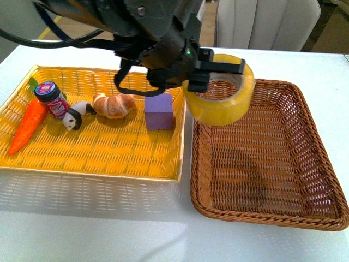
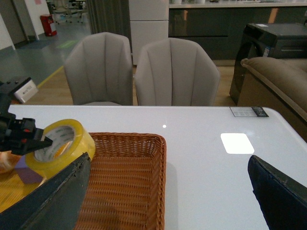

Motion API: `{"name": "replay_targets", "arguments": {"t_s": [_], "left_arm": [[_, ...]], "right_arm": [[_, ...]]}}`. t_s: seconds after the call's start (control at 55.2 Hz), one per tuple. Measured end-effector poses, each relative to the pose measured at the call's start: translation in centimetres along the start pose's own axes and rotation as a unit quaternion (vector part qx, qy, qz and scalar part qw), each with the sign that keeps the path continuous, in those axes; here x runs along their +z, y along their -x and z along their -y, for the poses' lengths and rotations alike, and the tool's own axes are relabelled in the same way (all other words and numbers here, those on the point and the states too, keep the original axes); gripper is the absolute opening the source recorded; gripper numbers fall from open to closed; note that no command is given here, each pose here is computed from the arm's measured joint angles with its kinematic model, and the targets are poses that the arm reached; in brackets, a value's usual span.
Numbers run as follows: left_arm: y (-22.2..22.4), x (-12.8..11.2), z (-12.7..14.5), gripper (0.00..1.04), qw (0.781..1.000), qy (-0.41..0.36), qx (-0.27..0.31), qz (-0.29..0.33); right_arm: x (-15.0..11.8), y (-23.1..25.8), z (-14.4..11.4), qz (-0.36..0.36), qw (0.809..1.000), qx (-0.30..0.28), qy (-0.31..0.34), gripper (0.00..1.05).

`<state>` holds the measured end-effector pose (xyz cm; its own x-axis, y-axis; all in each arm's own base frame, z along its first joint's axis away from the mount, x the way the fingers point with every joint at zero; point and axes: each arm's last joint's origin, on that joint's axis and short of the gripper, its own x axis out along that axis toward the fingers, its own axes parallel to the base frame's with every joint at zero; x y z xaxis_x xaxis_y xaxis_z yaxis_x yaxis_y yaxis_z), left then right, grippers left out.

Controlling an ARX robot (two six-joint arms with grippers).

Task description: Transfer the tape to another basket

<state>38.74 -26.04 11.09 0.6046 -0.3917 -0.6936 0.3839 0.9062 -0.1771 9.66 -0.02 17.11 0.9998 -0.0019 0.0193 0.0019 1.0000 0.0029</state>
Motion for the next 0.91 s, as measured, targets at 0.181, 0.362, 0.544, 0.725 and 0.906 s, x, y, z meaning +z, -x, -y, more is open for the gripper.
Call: {"name": "replay_targets", "arguments": {"t_s": [0.181, 0.362, 0.544, 0.725, 0.906], "left_arm": [[-1.4, -0.5, 2.0, 0.15, 1.000, -0.003, -0.015, -0.015], [-2.4, -1.8, 3.6, 0.15, 0.999, -0.005, -0.026, -0.037], [-2.6, -2.2, 3.9, 0.28, 0.998, 0.007, -0.038, -0.048], [-2.6, -2.3, 3.9, 0.55, 0.998, 0.014, -0.039, -0.048], [-1.5, -3.5, 3.3, 0.90, 0.998, 0.018, -0.042, -0.042]], "right_arm": [[0.0, 0.0, 0.0, 0.000, 1.000, 0.000, 0.000, 0.96], [0.0, 0.0, 0.0, 0.000, 1.000, 0.000, 0.000, 0.96], [0.0, 0.0, 0.0, 0.000, 1.000, 0.000, 0.000, 0.96], [0.0, 0.0, 0.0, 0.000, 1.000, 0.000, 0.000, 0.96], [0.0, 0.0, 0.0, 0.000, 1.000, 0.000, 0.000, 0.96]]}}
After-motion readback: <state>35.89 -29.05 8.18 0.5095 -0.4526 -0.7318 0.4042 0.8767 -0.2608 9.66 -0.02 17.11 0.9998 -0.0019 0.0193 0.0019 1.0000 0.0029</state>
